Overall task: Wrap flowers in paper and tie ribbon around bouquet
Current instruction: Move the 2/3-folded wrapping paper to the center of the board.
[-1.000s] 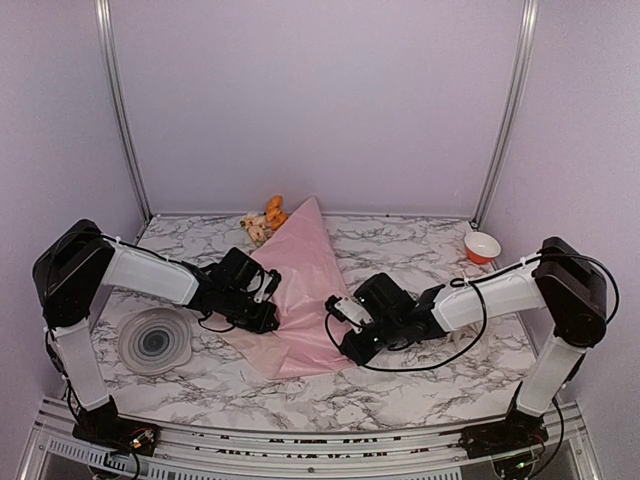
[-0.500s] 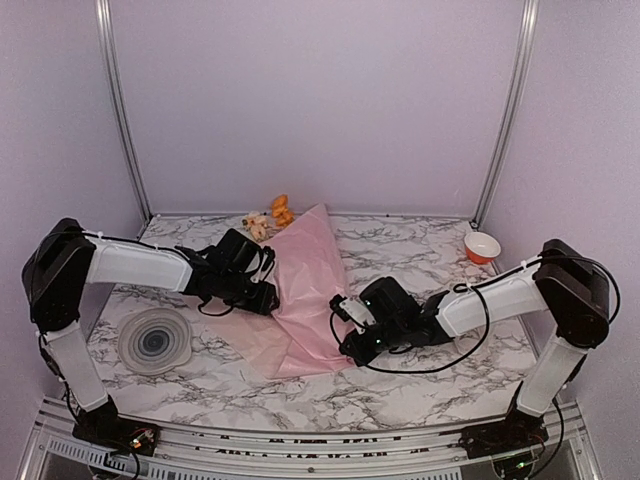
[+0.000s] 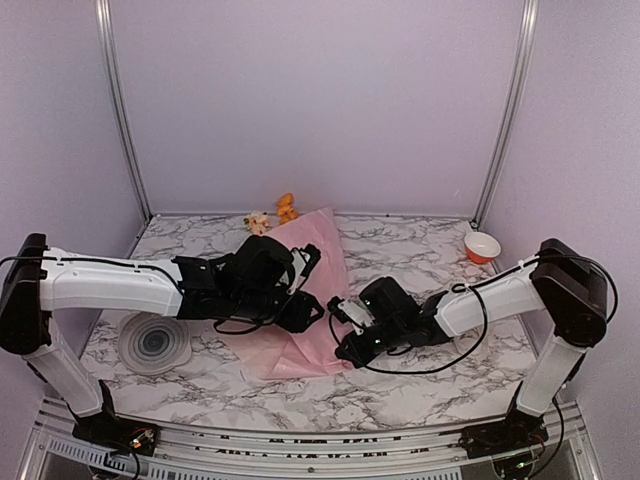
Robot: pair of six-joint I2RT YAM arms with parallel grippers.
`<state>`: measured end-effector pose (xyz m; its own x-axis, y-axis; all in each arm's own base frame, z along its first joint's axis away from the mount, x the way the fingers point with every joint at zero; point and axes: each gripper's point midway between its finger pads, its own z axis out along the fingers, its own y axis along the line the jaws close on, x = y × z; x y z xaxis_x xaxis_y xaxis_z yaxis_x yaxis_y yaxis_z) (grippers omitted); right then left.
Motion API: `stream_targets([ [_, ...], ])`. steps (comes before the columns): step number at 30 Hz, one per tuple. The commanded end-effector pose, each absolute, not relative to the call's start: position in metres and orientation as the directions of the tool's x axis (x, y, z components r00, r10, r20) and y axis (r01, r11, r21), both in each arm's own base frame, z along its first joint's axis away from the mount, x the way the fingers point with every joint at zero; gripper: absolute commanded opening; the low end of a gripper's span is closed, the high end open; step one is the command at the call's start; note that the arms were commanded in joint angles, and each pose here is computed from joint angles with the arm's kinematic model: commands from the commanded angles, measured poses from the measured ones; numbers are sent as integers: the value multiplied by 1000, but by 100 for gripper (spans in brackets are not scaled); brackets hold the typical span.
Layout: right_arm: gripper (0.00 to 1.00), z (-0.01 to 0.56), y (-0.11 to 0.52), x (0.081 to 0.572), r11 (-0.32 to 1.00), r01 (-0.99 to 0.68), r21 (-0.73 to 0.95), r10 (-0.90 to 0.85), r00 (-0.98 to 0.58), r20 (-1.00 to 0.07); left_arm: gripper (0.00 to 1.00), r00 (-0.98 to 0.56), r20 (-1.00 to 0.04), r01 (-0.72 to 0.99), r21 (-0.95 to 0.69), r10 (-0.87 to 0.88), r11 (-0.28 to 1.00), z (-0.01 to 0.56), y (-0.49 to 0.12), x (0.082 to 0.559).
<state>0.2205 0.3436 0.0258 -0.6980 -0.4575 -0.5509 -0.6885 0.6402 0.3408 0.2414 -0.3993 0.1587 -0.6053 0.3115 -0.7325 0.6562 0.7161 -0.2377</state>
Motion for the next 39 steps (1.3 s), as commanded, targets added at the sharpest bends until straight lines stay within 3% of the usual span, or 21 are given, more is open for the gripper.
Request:
stream_targets([
  [1,3,-1,336,198,635,-673,379,-522,-736,-431,43,-642,-735,560,-256,217,788,168,-380,253],
  [4,3,-2,338,195,623,-678,391,-529,-733,-427,43,-560,-819,495,-212,123,842,213,-354,267],
  [6,3,-2,340,194,614,-679,402,-531,-732,-426,43,-545,-827,526,-207,140,825,213,-359,265],
  [10,4,-1,343,191,600,-676,428,-530,-736,-422,37,-688,-685,575,-315,238,755,142,-395,243],
  [14,3,-1,341,189,600,-672,433,-523,-740,-423,32,-784,-579,517,-411,222,751,82,-405,230],
  [24,3,6,343,183,578,-676,456,-537,-737,-411,32,-888,-334,429,-358,315,829,-10,-368,198],
  [31,3,11,323,172,605,-665,438,-545,-747,-381,31,-903,-262,416,-328,341,849,-28,-343,187],
  [39,3,11,278,165,687,-634,355,-558,-773,-302,31,-884,-257,457,-305,390,836,-34,-339,184],
])
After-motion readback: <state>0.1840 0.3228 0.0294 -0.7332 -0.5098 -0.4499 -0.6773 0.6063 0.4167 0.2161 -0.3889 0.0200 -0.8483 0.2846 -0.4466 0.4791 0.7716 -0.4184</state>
